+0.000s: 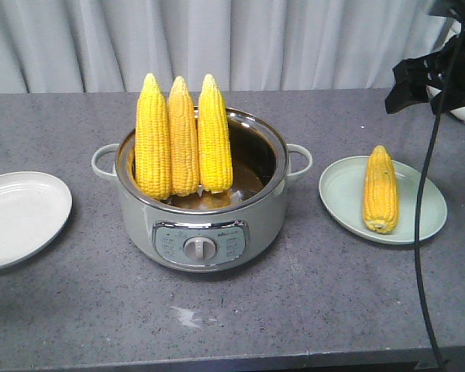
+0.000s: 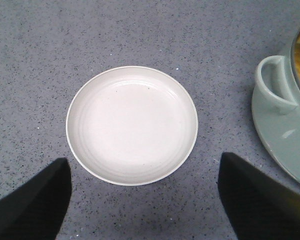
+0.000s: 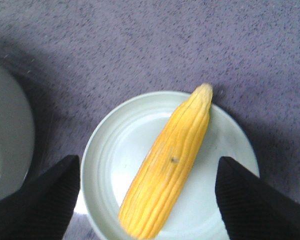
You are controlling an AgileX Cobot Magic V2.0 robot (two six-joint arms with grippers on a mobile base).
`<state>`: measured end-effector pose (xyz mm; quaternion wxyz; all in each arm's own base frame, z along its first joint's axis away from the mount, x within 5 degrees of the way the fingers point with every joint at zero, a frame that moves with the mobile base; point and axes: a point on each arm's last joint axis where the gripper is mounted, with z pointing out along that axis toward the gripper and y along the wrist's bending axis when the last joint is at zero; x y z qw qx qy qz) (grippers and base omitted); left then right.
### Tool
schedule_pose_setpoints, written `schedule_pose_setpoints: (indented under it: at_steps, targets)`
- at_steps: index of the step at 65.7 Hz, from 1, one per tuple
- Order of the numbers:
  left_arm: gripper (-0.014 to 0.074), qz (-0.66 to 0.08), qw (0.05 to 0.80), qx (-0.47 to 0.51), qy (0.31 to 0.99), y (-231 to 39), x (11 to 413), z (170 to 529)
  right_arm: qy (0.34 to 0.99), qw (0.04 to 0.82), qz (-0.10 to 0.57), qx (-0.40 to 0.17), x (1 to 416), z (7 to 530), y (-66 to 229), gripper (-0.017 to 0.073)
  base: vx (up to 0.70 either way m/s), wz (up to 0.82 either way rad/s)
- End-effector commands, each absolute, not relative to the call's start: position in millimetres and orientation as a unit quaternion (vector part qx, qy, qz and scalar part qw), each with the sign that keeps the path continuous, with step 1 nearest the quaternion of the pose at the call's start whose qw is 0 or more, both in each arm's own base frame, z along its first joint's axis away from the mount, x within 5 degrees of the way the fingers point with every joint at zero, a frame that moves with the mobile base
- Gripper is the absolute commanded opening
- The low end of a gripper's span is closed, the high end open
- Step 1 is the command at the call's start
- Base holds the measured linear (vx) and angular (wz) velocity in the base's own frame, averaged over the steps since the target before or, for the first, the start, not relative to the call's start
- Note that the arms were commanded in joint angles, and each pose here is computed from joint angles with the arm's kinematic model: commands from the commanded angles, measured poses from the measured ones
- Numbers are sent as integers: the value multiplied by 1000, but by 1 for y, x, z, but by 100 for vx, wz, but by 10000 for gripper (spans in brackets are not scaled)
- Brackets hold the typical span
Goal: Distribute corn equally
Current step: 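Open the right gripper and withdraw it from the plate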
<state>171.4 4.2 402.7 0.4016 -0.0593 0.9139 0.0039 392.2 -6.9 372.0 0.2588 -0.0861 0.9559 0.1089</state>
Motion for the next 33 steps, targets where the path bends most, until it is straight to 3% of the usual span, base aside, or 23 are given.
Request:
schedule_pose_setpoints:
  at_steps: [1,33]
  targets:
    - [565,1,448,-59,892,4,172,418,939,314,104,-99,357,406,-3,546,0,0]
    - [565,-4,448,-60,892,4,172,418,908,399,69,-106,237,409,4,546,0,0]
